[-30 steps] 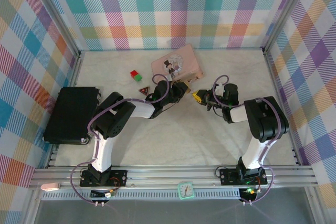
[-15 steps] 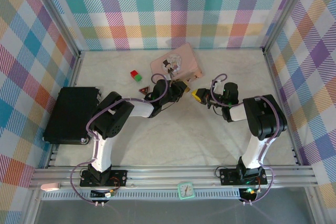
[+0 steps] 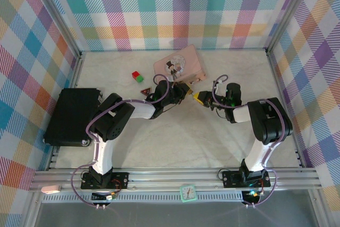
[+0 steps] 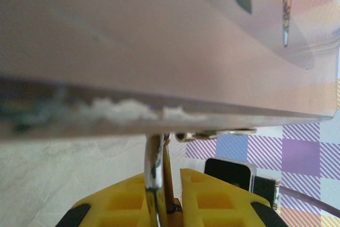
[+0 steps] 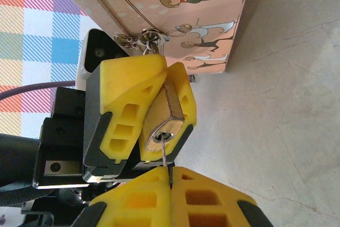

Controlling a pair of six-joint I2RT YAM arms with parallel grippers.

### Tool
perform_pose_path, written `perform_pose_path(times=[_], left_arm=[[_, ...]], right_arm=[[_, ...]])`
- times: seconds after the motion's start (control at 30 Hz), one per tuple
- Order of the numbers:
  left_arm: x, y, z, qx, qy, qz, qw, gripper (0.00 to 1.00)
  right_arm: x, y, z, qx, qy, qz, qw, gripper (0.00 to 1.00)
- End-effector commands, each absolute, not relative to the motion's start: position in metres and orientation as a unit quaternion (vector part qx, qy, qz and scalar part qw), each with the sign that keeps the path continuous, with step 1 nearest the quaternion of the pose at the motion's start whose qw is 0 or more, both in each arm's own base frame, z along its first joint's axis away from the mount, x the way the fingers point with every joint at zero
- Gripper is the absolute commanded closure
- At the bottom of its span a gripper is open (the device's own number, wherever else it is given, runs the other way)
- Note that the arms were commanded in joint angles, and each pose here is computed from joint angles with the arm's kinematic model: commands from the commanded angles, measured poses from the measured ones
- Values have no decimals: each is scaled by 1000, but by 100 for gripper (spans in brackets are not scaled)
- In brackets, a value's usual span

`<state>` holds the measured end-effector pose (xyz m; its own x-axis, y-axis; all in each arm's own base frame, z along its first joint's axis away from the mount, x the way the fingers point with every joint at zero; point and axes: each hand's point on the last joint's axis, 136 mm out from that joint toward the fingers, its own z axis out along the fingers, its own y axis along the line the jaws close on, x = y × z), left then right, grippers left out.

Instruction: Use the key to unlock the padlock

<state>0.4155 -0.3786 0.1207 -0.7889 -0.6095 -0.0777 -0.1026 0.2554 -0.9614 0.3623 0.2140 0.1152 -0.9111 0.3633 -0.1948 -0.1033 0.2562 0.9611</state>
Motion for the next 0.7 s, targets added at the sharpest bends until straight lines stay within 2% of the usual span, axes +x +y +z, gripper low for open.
perform_pose_path(times=[0.0,0.4,0.67], left_arm=[[371,-422,164,-136,743,-635,158,100],[370,-418,158,-135,751,-626,161,100],[376,-417,158,-138,753,-618,179,100]], right_arm=[[380,215,135,75,761,601,233,100],[387,196,135,124,755,601,231,100],[382,194,125,177,739,620,193,100]])
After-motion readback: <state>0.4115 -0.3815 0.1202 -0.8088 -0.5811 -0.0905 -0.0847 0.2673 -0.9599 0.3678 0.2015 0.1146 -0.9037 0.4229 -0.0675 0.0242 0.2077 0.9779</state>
